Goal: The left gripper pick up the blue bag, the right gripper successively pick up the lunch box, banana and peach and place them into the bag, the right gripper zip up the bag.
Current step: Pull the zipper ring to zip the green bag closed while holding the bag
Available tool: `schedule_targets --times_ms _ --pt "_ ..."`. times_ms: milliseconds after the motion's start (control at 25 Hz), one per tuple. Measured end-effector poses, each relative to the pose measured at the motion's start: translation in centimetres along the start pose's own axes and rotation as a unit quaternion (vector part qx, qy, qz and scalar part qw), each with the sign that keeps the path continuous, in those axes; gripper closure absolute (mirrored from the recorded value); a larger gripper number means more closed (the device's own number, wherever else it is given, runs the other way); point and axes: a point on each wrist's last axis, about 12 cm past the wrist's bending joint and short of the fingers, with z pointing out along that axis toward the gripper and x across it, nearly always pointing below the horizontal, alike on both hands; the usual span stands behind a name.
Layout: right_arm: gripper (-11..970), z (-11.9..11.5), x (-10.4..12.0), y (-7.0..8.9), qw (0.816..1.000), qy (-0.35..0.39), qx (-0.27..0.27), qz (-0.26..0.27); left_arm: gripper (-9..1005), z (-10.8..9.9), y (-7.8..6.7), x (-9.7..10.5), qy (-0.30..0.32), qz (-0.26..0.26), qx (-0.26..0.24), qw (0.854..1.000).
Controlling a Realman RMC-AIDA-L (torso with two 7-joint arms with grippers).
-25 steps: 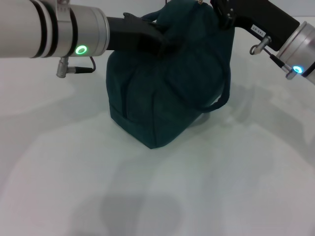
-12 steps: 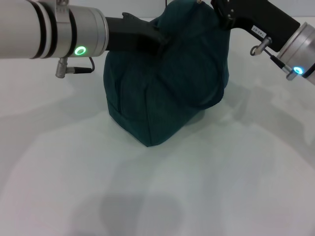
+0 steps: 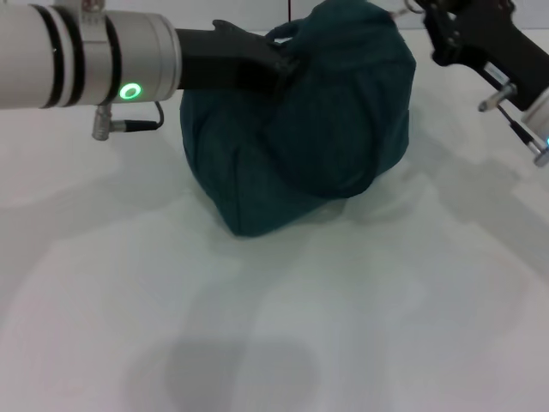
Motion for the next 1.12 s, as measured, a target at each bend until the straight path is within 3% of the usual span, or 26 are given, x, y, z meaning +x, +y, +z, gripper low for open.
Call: schedule_targets --times_ms 320,1120 --pt "803 -2.1 1.4 -1.0 0.999 0.027 0.039 0.015 953 -0.5 -0.5 0.0 -0.027 0.002 0.023 0.999" --pt "793 -2.8 2.2 -1.5 0.996 0.050 0.069 0.038 953 -0.5 -0.6 0.5 -0.038 0.005 0.032 0.999"
